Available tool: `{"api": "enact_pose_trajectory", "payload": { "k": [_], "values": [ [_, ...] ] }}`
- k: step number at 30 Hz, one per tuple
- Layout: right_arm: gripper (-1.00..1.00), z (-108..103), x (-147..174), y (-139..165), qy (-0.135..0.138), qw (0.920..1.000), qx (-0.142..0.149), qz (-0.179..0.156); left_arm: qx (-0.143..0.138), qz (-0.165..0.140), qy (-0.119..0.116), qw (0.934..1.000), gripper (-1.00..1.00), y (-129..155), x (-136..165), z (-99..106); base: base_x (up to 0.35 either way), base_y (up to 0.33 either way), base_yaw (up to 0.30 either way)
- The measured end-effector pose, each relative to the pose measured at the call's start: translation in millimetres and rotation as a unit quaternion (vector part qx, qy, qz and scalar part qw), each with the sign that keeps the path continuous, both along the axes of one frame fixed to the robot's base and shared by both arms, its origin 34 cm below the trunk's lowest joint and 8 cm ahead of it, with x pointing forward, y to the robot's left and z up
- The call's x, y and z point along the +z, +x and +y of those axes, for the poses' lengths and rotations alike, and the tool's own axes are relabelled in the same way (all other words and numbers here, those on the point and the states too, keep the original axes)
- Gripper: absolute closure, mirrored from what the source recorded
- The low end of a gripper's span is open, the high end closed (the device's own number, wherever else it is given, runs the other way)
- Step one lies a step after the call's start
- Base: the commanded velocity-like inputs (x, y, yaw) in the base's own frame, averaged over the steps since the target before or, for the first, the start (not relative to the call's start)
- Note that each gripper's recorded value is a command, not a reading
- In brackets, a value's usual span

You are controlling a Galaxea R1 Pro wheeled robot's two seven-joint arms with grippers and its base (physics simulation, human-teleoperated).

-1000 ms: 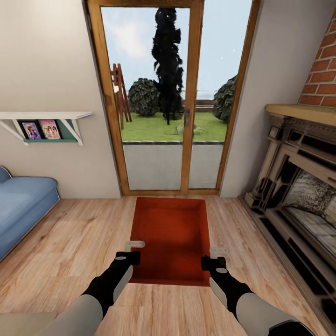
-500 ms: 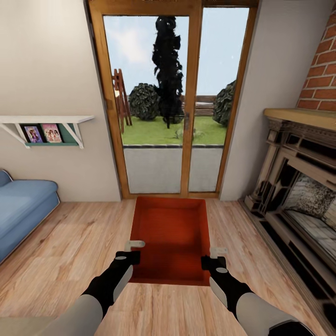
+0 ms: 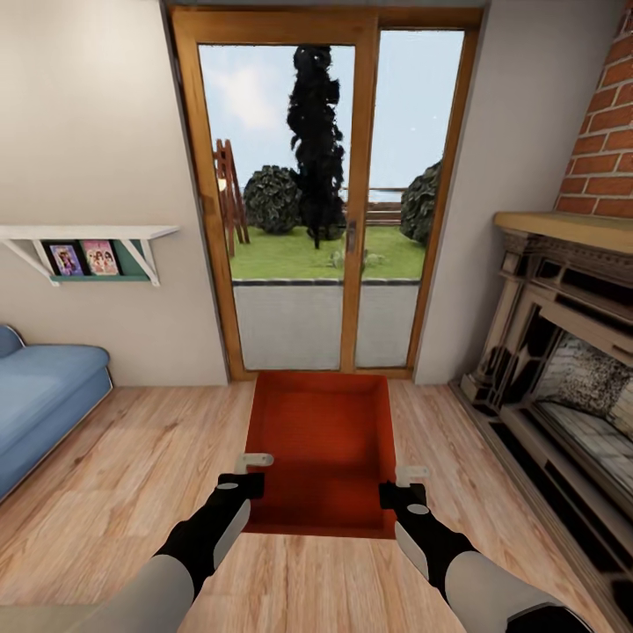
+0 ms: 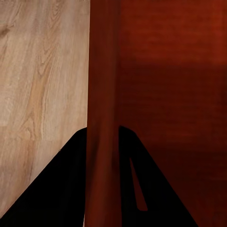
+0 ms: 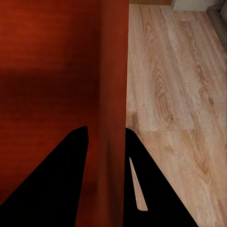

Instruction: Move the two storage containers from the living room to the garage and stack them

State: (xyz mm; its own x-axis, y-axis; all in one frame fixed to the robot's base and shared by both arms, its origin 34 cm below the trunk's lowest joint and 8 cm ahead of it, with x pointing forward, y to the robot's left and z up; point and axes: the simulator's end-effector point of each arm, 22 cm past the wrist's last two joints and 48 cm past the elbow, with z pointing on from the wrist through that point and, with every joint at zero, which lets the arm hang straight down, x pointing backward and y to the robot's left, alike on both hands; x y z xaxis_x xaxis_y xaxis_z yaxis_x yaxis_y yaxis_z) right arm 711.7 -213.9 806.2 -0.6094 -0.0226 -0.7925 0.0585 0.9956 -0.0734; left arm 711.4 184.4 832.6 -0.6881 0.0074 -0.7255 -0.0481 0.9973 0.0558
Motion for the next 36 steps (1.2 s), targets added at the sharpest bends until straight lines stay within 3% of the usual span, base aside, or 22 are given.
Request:
{"api": "enact_pose_trajectory", "payload": {
  "k": [36],
  "values": [
    [1.0, 0, 34, 8, 0.0, 0.9996, 0.0, -0.029, 0.0, -0.029, 0.0, 0.9996, 1.0, 7, 34, 0, 0.0, 0.0, 0.0]
  ]
}}
